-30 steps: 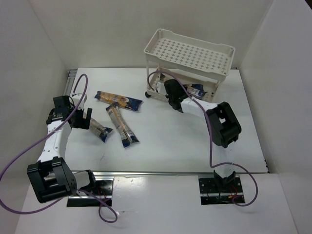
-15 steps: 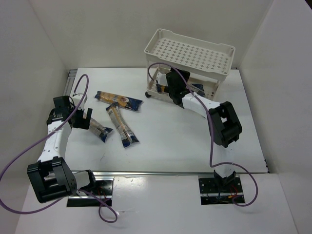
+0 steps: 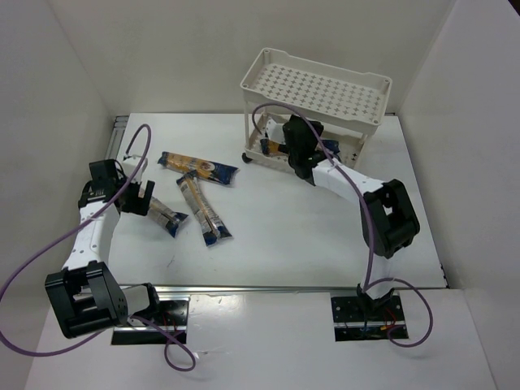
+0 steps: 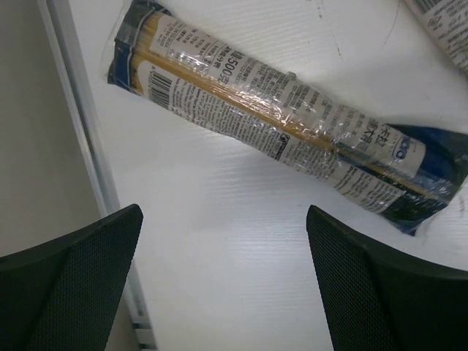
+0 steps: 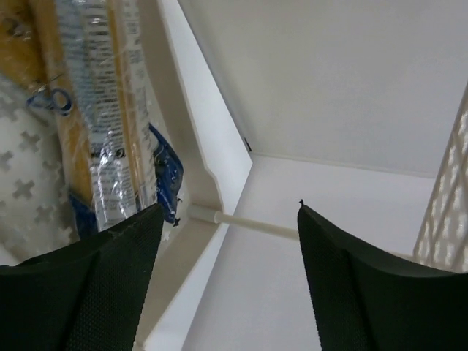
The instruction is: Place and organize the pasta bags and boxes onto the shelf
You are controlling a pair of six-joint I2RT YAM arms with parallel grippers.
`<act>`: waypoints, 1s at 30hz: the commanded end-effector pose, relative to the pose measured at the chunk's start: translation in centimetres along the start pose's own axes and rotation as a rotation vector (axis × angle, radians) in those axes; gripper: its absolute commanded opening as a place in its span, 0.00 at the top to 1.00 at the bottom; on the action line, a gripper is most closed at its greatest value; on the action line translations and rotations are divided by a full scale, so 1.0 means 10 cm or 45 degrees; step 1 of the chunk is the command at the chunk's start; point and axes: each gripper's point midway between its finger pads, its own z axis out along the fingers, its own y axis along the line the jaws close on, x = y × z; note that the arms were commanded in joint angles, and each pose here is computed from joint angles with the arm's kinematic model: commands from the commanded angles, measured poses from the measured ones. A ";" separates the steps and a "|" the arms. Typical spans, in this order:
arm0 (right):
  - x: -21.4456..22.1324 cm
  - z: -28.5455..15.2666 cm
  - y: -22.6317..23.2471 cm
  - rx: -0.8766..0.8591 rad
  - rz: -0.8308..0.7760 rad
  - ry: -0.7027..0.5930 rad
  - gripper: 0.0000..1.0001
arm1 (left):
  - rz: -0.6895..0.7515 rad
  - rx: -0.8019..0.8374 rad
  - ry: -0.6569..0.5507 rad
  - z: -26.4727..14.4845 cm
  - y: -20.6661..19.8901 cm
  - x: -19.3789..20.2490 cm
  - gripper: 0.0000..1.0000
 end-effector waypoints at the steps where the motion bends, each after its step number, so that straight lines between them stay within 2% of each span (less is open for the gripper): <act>1: -0.23 -0.40 -0.20 0.015 0.079 -0.118 0.19 | 0.238 -0.044 -0.067 -0.06 0.10 -0.22 0.00; 2: -0.27 -0.50 -0.14 -0.040 0.041 -0.141 0.12 | 0.380 -0.131 -0.008 -0.07 0.29 -0.20 0.00; 4: -0.49 -0.80 -0.10 -0.073 0.009 -0.264 0.07 | 0.499 -0.141 0.094 0.02 0.41 -0.26 0.00; 5: -0.52 -0.90 -0.05 -0.097 -0.014 -0.281 0.05 | 0.444 -0.164 0.185 0.06 0.49 -0.22 0.00; 6: -0.57 -1.00 -0.01 -0.108 -0.027 -0.307 0.04 | 0.359 -0.033 0.430 0.28 0.35 0.12 0.00; 7: -0.67 -1.17 0.07 -0.130 -0.004 -0.356 0.04 | 0.251 -0.004 0.511 0.34 0.31 0.15 0.00; 8: -0.68 -1.24 0.10 -0.139 0.015 -0.361 0.04 | 0.118 -0.011 0.513 0.38 0.36 0.01 0.00; 9: -0.72 -1.31 0.09 -0.140 0.061 -0.382 0.04 | -0.113 0.062 0.586 0.47 0.13 0.12 0.00; 10: -0.70 -1.35 0.12 -0.144 0.103 -0.376 0.04 | -0.229 0.081 0.574 0.48 0.03 0.09 0.00; 11: -0.72 -1.43 0.09 -0.154 0.231 -0.390 0.04 | -0.344 0.092 0.540 0.52 -0.04 0.02 0.00; 12: -0.68 -1.46 0.11 -0.175 0.283 -0.376 0.03 | -0.529 0.122 0.438 0.53 -0.15 -0.17 0.00; 14: -0.62 -1.54 0.11 -0.198 0.423 -0.364 0.01 | -0.658 0.160 0.444 0.55 -0.28 -0.16 0.00; 15: -0.61 -1.56 0.07 -0.187 0.468 -0.360 0.01 | -0.713 0.168 0.499 0.65 -0.31 -0.07 0.00; 18: -0.52 -1.57 0.18 -0.215 0.524 -0.318 0.01 | -0.763 0.114 0.607 0.75 -0.33 0.15 0.00; 22: -0.51 -1.49 0.34 -0.240 0.508 -0.271 0.01 | -0.849 0.234 0.623 0.85 -0.49 0.04 0.00; 30: -0.70 -1.37 0.39 -0.279 0.516 -0.242 0.01 | -0.931 0.246 0.763 1.22 -0.58 0.21 0.00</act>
